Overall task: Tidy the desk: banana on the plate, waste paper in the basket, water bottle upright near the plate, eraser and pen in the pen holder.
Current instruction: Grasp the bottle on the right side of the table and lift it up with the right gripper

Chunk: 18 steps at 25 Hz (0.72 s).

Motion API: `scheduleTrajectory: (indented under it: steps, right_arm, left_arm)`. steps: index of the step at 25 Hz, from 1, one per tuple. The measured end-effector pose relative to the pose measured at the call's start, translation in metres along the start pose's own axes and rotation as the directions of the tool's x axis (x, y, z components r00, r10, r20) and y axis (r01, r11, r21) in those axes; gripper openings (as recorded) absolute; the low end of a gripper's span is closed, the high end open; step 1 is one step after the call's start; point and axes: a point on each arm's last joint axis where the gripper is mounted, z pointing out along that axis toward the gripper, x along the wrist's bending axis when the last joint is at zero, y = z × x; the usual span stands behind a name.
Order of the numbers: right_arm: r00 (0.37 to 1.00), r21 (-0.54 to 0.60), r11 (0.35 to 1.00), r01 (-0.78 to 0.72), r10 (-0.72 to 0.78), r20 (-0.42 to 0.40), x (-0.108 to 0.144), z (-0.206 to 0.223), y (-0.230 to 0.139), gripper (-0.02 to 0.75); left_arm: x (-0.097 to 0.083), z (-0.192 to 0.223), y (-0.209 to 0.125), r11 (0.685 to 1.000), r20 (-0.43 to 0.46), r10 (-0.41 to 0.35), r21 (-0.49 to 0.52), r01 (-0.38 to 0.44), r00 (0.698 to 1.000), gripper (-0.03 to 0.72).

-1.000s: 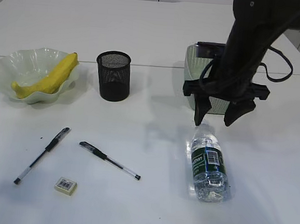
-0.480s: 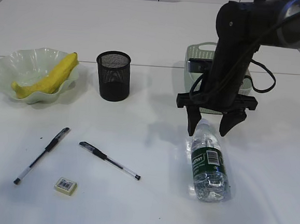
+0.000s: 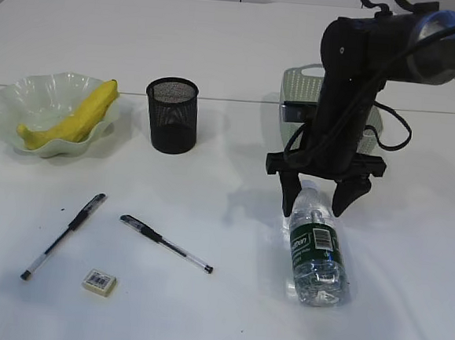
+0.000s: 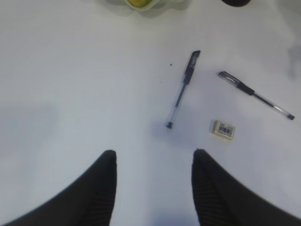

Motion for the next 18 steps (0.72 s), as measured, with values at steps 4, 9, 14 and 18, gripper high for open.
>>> scheduleTrajectory:
  steps: [4,9,14,18]
  right_arm:
    - [1.000,0.021,1.000,-0.001,0.001,0.006,0.000,0.009,0.001,0.588]
    - [1.000,0.029,1.000,-0.002,0.002,0.008,0.000,0.014,0.002,0.588]
    - [1.000,0.032,0.999,-0.003,0.002,0.011,0.000,0.021,0.004,0.588]
    - [1.000,0.038,0.999,-0.003,0.003,0.013,-0.001,0.025,0.005,0.587]
  left_arm:
    - [0.000,0.000,0.000,1.000,0.000,0.000,0.000,0.000,1.000,0.371]
    - [0.000,0.000,0.000,1.000,0.000,0.000,-0.002,0.000,1.000,0.370]
    - [0.000,0.000,0.000,1.000,0.000,0.000,-0.002,0.000,1.000,0.371]
    - [0.000,0.000,0.000,1.000,0.000,0.000,-0.002,0.000,1.000,0.371]
